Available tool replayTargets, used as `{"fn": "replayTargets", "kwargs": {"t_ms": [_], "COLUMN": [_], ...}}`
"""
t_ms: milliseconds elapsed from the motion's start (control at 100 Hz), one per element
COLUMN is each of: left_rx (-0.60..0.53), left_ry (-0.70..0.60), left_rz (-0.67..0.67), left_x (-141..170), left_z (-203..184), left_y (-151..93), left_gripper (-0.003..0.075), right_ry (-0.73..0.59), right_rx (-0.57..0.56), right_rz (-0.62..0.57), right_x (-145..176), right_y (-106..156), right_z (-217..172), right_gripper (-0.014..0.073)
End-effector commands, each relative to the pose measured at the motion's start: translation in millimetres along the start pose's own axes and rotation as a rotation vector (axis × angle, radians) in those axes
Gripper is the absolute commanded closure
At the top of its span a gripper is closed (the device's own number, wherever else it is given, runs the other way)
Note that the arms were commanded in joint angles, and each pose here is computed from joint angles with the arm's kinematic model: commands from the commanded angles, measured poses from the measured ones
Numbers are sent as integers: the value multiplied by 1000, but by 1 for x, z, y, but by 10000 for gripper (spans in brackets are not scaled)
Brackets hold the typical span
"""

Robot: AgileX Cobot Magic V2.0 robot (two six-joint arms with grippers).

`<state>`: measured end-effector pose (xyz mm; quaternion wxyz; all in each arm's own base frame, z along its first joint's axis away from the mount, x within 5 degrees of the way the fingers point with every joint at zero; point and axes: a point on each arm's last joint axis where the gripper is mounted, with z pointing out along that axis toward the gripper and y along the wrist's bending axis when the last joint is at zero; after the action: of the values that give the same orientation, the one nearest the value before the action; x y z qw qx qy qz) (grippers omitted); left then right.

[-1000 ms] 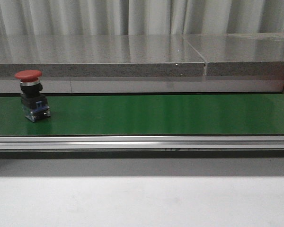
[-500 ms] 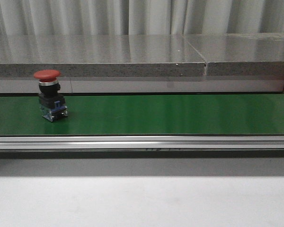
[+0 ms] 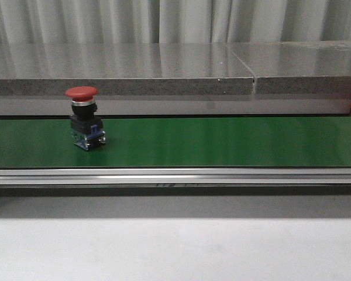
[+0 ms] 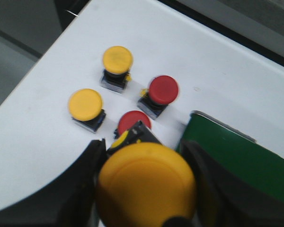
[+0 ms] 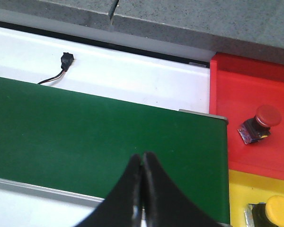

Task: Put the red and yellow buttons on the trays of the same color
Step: 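Move the left gripper to a yellow push button and grasp it, then set the yellow button on the green belt and open the left gripper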

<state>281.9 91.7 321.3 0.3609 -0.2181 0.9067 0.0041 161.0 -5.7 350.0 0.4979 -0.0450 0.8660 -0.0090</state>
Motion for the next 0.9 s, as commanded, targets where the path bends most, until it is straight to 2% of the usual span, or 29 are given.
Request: {"fn": "replayTargets", "kwargs": {"t_ms": [0, 150, 370, 570, 890], "left_rx": [56, 118, 167, 167, 133], "left_ry": [-75, -27, 28, 103, 181], "left_rz": [35, 106, 172, 203, 223], "left_x": [-7, 3, 14, 22, 32], "left_z": [-18, -17, -6, 15, 43], "left_y": [-19, -46, -71, -81, -80], "left_gripper": [739, 739, 739, 739, 739], "right_ry": [-87, -87, -87, -87, -87], "right_rx": [15, 15, 15, 15, 15], "right_rz": [-7, -7, -7, -7, -7], "right_x": [-12, -12, -12, -12, -12], "right_y": [-1, -1, -1, -1, -1], "right_z": [-6, -6, -6, -6, -6], "right_gripper": [662, 662, 662, 662, 662]}}
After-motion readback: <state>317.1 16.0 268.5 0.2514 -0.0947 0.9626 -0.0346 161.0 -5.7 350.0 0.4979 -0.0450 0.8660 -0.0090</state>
